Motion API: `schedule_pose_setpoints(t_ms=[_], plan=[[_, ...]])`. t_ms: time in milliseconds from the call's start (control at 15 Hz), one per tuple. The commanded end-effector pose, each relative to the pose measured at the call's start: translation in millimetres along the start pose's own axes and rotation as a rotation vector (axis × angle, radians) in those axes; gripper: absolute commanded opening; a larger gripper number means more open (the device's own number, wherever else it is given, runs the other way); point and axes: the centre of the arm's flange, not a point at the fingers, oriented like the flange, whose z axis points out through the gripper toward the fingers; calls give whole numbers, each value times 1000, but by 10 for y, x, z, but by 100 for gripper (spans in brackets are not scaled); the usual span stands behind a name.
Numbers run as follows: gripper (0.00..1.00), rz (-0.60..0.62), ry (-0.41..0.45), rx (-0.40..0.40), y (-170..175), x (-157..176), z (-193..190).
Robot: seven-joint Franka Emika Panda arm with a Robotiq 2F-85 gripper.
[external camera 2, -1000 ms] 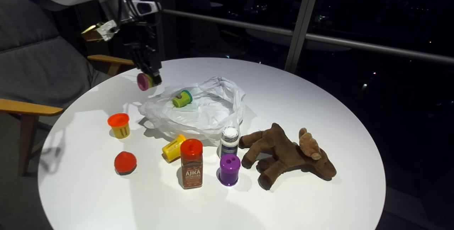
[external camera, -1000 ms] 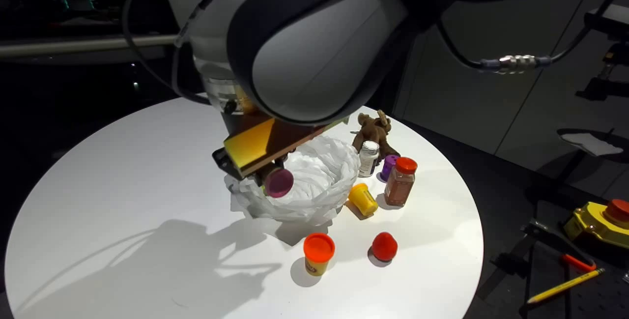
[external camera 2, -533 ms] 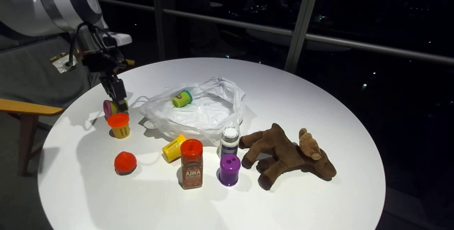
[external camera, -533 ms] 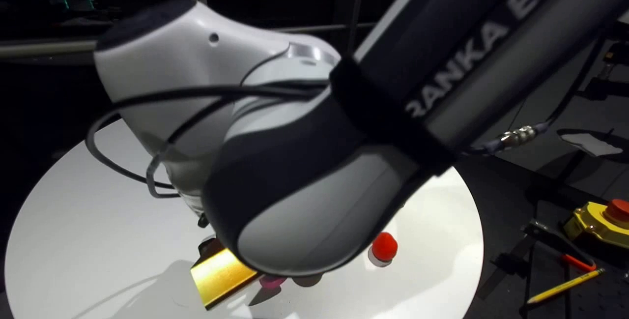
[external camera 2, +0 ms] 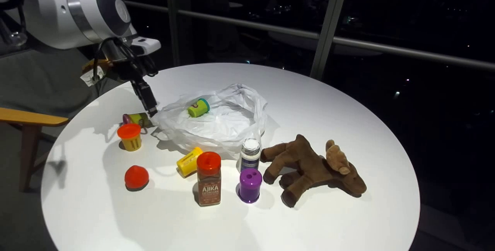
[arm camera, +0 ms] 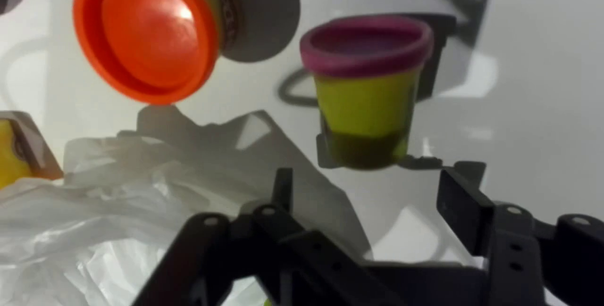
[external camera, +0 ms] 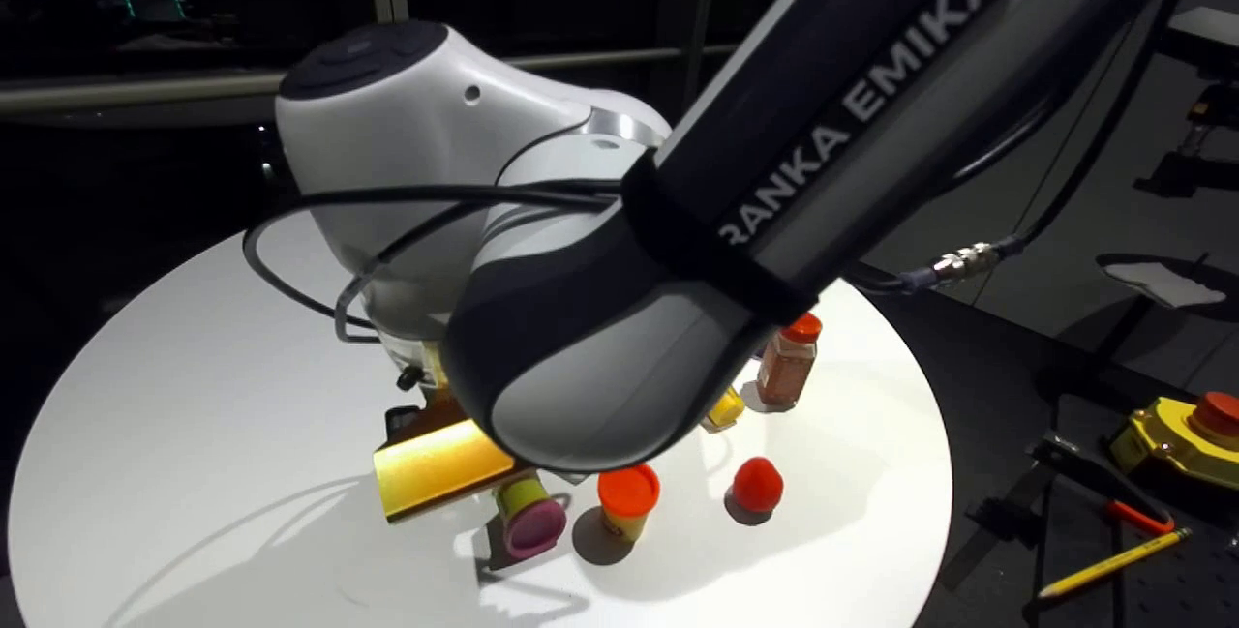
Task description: Remove the objects from the plastic and put them on the table.
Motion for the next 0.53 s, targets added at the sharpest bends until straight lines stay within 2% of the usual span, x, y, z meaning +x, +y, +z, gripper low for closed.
schedule_pose_setpoints(t_ms=[0, 200, 467], plan=[[100, 90, 82, 45, 316, 256, -482], [100, 176, 113, 53, 507, 578, -688], [100, 248, 161, 28, 793, 1026, -630]])
